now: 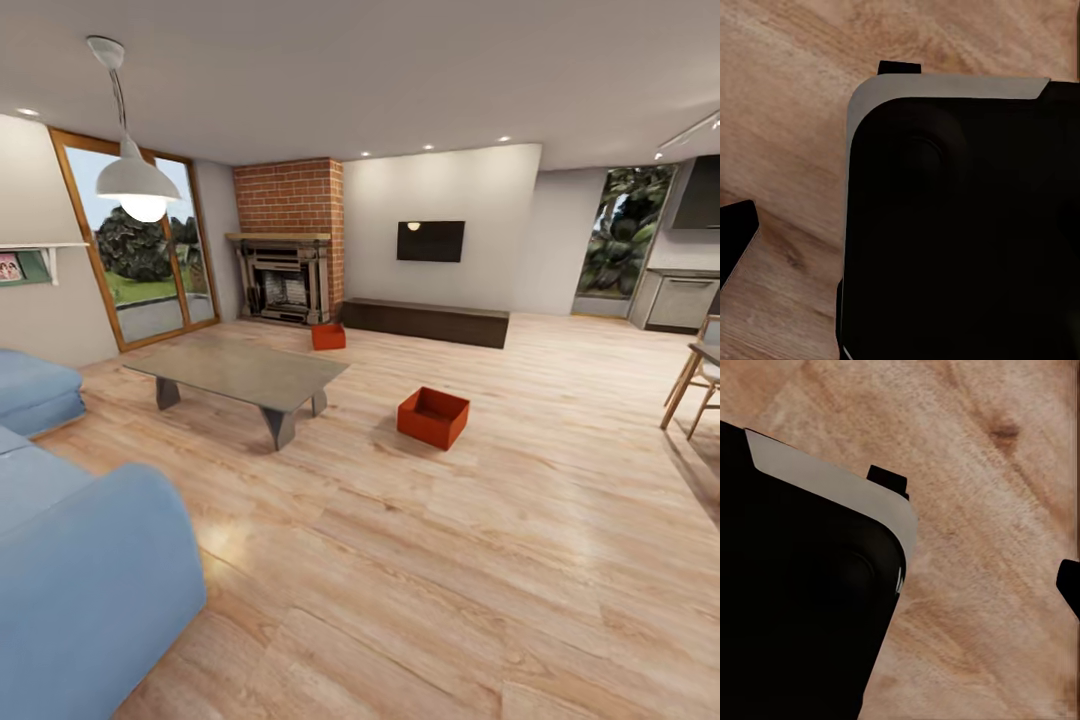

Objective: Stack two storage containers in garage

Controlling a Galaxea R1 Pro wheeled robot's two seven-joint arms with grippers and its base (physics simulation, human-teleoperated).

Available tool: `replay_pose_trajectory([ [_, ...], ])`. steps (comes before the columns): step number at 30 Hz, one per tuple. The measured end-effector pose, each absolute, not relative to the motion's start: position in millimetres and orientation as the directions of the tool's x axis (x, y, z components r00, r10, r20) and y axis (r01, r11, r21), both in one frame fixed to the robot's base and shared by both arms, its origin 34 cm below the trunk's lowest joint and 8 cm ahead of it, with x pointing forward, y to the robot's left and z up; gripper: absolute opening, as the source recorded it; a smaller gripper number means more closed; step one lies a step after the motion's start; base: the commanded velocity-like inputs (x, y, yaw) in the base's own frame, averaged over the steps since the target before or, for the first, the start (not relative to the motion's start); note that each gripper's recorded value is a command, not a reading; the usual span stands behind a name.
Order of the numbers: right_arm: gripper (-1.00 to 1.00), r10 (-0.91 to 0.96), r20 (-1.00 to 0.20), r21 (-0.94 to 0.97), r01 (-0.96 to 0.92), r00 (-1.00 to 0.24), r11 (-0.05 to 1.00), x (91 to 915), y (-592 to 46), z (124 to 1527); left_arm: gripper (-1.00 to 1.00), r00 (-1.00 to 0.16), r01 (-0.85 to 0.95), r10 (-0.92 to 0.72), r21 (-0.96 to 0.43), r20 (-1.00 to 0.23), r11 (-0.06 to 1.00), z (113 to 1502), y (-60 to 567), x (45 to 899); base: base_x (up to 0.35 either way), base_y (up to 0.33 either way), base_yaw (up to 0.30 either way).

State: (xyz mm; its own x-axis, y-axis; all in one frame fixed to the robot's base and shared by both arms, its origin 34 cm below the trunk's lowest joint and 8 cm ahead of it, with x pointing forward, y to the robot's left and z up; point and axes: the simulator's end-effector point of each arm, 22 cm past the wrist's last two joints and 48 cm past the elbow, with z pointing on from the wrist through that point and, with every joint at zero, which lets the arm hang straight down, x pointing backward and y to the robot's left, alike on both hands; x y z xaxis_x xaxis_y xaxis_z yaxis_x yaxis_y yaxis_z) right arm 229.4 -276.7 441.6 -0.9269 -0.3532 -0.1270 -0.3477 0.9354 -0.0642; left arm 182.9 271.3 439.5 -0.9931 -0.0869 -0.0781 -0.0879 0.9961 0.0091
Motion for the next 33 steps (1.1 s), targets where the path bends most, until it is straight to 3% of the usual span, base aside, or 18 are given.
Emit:
replay_pose_trajectory([
  [33, 1.0, -0.355, -0.127, -0.065, -0.349, -0.926, 0.935, 229.4, -277.2, 441.6, 1.0, -0.993, -0.089, -0.088, 0.009, -0.078, 0.996, 439.5, 271.4, 182.9, 0.323, 0.0, 0.0],
])
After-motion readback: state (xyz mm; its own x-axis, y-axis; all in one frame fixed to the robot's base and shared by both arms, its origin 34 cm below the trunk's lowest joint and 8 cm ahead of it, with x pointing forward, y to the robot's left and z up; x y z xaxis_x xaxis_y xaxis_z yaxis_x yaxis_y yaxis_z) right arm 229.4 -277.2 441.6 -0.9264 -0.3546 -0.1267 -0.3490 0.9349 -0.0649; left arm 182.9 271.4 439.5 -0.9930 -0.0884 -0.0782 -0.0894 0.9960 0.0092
